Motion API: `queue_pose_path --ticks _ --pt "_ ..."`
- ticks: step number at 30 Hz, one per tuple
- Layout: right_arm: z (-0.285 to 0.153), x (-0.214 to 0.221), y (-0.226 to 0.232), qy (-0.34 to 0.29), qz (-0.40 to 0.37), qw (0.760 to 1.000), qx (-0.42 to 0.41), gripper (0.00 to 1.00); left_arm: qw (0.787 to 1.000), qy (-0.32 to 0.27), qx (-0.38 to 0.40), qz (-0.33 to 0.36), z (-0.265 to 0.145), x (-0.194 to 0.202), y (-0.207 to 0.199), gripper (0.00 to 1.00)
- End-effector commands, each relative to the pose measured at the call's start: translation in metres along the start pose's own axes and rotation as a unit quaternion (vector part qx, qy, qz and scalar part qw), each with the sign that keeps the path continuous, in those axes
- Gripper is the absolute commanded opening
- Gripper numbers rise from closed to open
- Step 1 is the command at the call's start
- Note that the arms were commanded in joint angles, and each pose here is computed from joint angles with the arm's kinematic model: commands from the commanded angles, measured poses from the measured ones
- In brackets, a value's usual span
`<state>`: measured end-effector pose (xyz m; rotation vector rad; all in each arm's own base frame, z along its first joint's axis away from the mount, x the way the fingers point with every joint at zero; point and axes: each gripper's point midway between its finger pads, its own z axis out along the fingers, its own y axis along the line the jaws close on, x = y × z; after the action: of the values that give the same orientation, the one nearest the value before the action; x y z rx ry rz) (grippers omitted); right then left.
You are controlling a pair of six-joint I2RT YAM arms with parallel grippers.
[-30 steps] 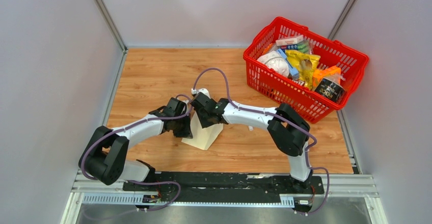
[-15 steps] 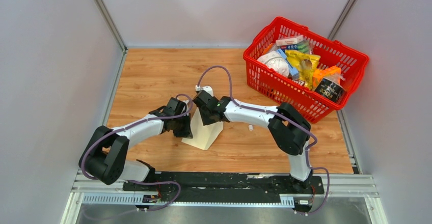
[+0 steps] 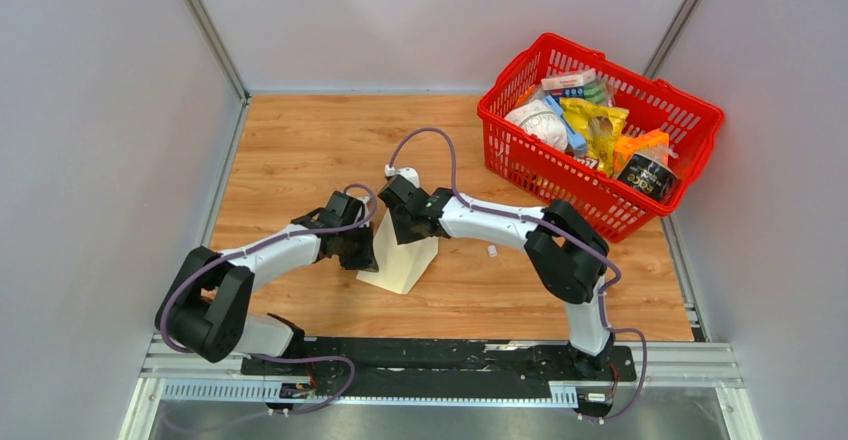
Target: Place the letter into the envelope and seal it
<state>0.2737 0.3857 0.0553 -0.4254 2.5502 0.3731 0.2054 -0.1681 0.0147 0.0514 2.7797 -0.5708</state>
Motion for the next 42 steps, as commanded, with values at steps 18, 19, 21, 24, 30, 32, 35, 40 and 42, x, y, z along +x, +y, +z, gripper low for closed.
queue_pose_path --ticks 18,19,21,24,30,32,35,40,42 --pt "-0.016 0.033 0.015 0.026 0.02 0.999 -0.043 0.0 1.0 0.018 -0.015 -0.006 0.008 0.01 0.01 0.0" --pt "-0.018 0.034 0.016 0.025 0.019 0.998 -0.045 0.0 1.0 0.018 -0.015 -0.005 0.008 0.01 0.01 0.0" --pt "-0.018 0.036 0.016 0.028 0.019 0.998 -0.046 0.0 1.0 0.018 -0.016 -0.005 0.008 0.01 0.01 0.0" --pt "-0.018 0.041 0.021 0.033 0.013 0.998 -0.048 0.0 1.0 0.018 -0.015 -0.006 0.008 0.01 0.01 0.0" --pt "-0.016 0.048 0.027 0.041 0.007 0.998 -0.052 0.0 1.0 0.02 -0.017 -0.007 0.008 0.011 0.011 0.0" --pt "-0.016 0.05 0.026 0.042 0.006 0.998 -0.048 0.0 1.0 0.018 -0.017 -0.006 0.008 0.01 0.012 0.0" --pt "-0.017 0.051 0.019 0.041 0.002 0.999 -0.036 0.0 1.0 0.02 -0.019 -0.005 0.008 0.011 0.012 0.0" --pt "-0.014 0.05 0.004 0.032 -0.006 0.999 -0.004 0.0 1.0 0.021 -0.021 -0.005 0.008 0.011 0.013 0.0" --pt "-0.012 0.046 -0.003 0.029 -0.005 1.0 0.008 0.0 1.0 0.02 -0.021 -0.006 0.007 0.011 0.013 0.0"
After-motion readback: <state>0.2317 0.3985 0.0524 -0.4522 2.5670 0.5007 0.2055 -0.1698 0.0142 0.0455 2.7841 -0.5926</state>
